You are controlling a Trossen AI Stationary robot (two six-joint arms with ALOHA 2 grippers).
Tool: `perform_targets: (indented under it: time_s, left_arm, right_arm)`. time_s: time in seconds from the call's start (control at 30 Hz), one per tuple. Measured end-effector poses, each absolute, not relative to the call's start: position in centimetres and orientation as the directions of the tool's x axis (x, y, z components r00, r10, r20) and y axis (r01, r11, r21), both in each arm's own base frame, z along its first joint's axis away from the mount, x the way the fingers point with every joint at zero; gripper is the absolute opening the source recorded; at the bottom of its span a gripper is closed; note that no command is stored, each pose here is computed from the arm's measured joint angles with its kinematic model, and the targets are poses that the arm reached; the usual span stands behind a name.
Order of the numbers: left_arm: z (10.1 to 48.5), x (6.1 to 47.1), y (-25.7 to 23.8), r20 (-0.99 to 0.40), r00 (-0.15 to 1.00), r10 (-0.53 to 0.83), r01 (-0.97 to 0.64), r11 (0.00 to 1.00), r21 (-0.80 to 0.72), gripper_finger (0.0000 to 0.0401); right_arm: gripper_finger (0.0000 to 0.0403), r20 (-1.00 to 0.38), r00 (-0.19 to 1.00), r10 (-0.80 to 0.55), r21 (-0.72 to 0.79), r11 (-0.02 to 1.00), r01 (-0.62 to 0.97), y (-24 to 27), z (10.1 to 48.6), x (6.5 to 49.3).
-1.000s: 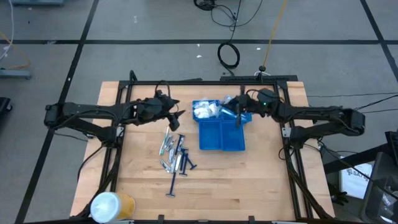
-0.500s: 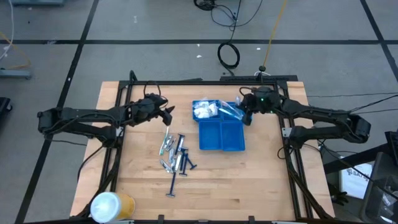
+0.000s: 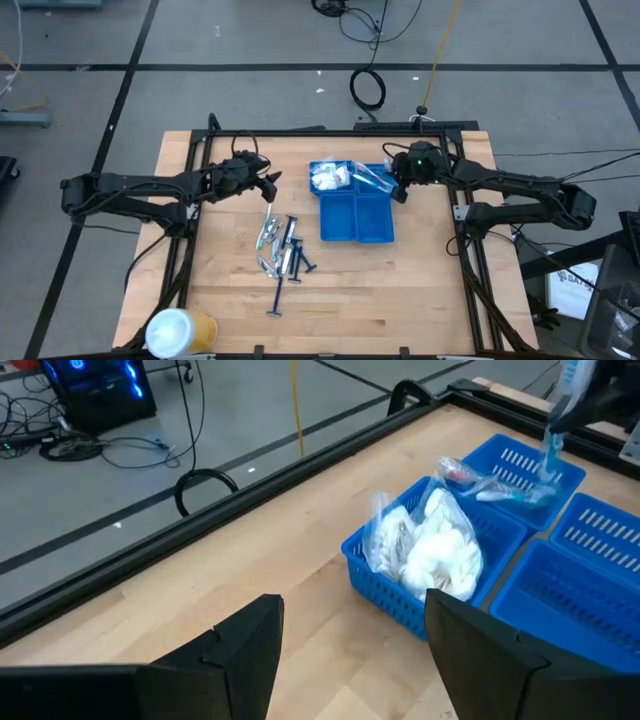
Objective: Pick & Place Travel size toiletries
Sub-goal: Put the blue toothbrush into the top right blue basket
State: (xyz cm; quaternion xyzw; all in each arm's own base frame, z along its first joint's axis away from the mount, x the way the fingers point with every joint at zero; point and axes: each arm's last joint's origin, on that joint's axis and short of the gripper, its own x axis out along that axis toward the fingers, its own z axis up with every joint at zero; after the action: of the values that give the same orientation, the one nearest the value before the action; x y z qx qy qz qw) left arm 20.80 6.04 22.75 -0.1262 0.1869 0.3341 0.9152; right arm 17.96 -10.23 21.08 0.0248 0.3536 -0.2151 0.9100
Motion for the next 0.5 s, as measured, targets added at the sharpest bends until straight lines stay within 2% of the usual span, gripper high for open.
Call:
perform_targets:
  time_s: [0.2, 0.4, 0.5]
  left_arm:
    - [22.45, 20.98, 6.08, -0.439, 0.7, 0.563, -0.661, 0.743, -0.102, 0.0239]
    - [22.46, 21.01, 6.03, -0.441, 0.708, 0.552, -0.654, 0.748, -0.114, 0.0239]
    - [22.46, 21.01, 6.02, -0.44, 0.709, 0.551, -0.653, 0.748, -0.115, 0.0239]
  right_arm:
    - [0.0041, -0.644, 0.667, -0.376, -0.088, 0.901, 0.424, -10.26, 21.18, 18.04]
    - [0.0117, -0.702, 0.621, -0.35, -0.075, 0.903, 0.424, -10.01, 20.61, 17.6]
    - [0.0156, -0.687, 0.633, -0.356, -0.062, 0.897, 0.438, -10.07, 20.76, 17.72]
